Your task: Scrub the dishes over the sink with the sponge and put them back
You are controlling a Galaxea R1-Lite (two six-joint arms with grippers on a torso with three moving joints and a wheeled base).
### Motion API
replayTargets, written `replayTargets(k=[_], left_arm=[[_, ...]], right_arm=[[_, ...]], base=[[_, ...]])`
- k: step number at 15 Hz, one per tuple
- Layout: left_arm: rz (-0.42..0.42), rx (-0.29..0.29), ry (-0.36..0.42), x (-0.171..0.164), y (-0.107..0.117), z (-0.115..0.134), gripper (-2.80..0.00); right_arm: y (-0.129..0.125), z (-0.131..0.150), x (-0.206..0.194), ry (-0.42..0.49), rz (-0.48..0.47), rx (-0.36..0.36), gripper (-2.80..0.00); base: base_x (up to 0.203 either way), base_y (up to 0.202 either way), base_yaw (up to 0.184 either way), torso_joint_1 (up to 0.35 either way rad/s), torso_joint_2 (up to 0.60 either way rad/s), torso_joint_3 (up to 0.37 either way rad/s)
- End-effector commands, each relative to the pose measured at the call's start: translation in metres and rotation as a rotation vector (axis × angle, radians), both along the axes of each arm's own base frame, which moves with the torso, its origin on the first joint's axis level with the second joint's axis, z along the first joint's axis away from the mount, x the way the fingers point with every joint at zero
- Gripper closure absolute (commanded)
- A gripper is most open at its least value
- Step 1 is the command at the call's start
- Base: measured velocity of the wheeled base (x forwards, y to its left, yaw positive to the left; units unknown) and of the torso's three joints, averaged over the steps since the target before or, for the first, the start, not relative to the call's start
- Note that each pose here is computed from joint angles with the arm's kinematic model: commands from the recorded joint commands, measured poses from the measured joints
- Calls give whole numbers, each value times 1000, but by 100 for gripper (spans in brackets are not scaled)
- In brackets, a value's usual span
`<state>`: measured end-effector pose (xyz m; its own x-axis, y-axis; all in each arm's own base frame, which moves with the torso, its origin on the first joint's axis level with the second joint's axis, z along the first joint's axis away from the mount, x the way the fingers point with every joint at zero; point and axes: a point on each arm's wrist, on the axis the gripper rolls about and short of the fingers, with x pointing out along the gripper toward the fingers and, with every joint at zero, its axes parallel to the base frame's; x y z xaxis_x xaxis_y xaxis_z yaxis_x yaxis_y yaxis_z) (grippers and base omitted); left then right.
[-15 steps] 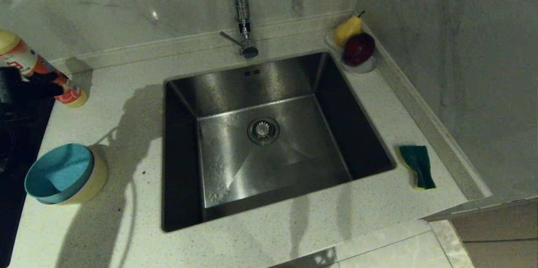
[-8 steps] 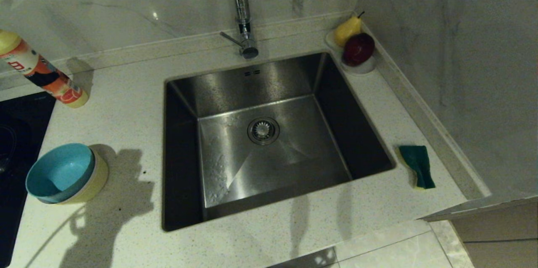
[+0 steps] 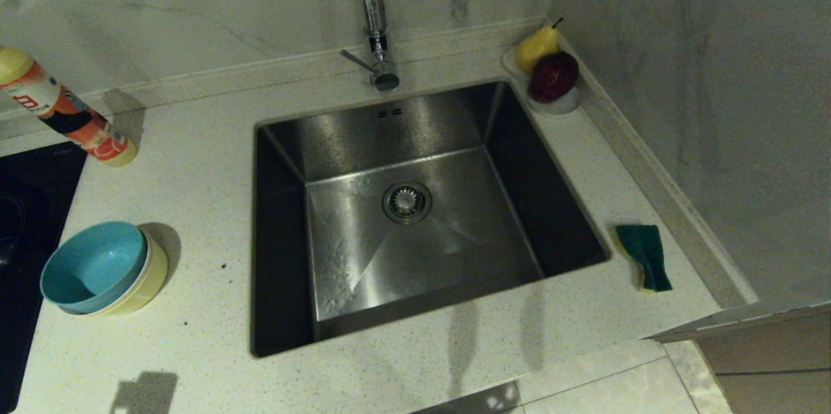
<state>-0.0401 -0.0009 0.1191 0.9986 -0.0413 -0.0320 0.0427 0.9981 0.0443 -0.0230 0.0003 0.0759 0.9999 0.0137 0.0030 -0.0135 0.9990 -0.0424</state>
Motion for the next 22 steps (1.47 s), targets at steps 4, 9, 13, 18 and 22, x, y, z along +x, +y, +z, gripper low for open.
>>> replayTargets(k=[4,9,13,18,22], left_arm=[[37,-2,-105,20,1,-42,0],[47,-34,-110,20,1,-43,0],[47,-44,-109,20,1,-43,0],[50,-44,-109,20,1,-43,0],[51,-45,-109,20,1,-43,0]], right_arm=[[0,0,0,-2,0,-1,0],[0,0,0,-3,1,-12,0],[0,0,0,0,0,-4,0],[0,0,0,6,-3,-2,0],[0,1,0,2,-1,36,0]], base=[[0,0,0,0,0,0],[0,0,0,0,0,0],[0,0,0,0,0,0],[0,0,0,0,0,0],[0,0,0,0,0,0]])
